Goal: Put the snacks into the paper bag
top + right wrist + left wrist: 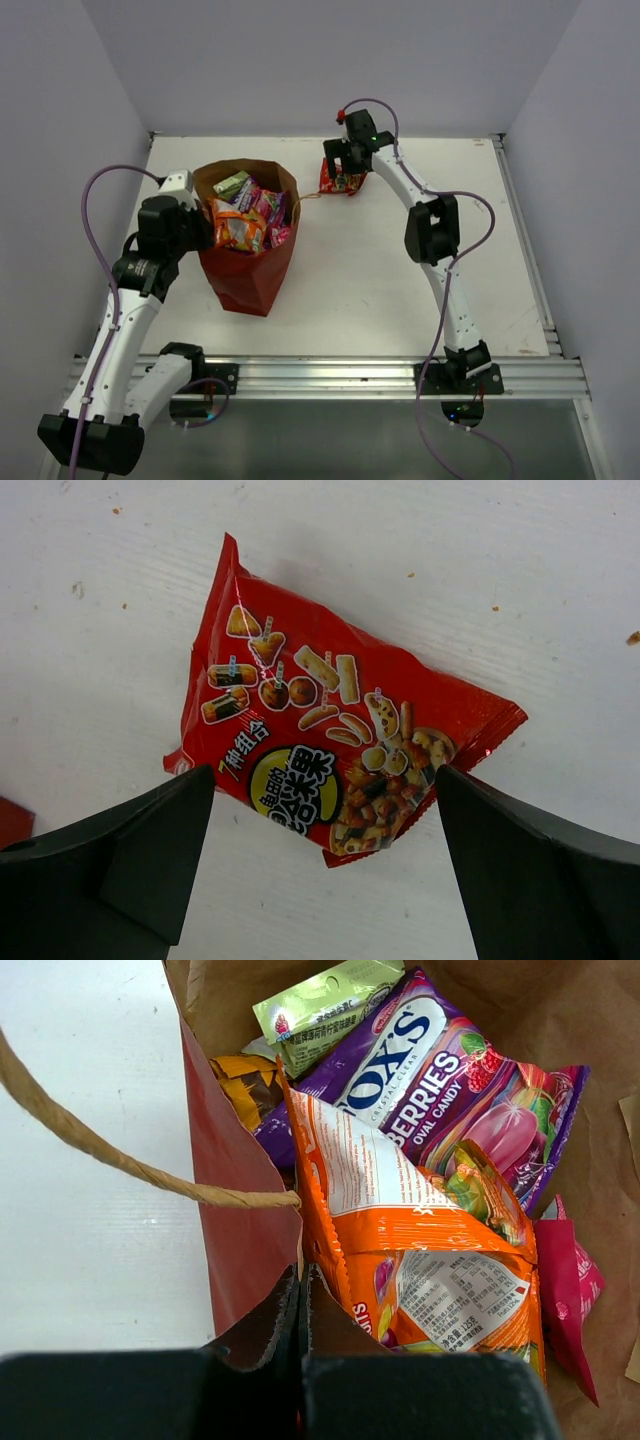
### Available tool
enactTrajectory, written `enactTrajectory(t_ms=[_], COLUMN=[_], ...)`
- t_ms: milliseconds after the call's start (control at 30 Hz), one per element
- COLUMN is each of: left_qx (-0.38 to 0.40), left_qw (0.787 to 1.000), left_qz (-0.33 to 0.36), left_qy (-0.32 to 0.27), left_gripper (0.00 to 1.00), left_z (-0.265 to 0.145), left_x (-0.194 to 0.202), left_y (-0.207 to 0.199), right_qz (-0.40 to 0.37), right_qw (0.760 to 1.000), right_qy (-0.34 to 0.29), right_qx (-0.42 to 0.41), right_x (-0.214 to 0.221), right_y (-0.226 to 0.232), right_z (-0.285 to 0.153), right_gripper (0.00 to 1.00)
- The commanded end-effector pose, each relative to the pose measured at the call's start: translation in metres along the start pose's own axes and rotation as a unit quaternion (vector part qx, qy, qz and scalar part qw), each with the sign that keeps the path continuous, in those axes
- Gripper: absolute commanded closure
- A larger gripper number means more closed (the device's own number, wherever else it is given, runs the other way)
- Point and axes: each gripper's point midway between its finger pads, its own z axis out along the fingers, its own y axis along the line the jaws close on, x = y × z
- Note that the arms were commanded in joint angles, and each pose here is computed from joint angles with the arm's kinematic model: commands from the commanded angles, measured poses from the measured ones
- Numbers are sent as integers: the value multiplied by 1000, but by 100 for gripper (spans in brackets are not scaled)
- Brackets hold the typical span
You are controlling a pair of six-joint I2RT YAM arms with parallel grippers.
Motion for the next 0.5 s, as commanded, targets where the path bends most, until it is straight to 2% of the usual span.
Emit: enactTrajectory(t_ms=[0,67,100,133,233,367,467], left_qx=[-4,-7,-9,-10,-13,-12,-10], left_qw=[1000,1000,1000,1000,1000,1000,1000], left_qz=[-8,-10,-10,-10,-11,-11,-11], left_qy=[-16,-15,-15,-14,-13,-13,-14], left_gripper=[100,100,100,100,100,100,100], left_z=[-2,-2,-3,-3,-3,-2,-2], left_x=[-15,-15,-15,-14,-12,-12,-13], left_y=[-3,-3,-2,-2,0,0,-1], right_qz=[4,2,2,1,-6,-6,-6], right_qw=[999,1000,1000,1000,1000,1000,999], right_qy=[-21,-4,-1,7,8,17,26], right_qx=[-27,-27,-26,-24,-17,-21,-22], right_x=[-14,-1,1,7,9,17,22], right_y=[9,8,7,7,3,4,4], right_z=[-4,5,6,9,10,15,17], right_gripper=[5,13,27,33,44,51,64])
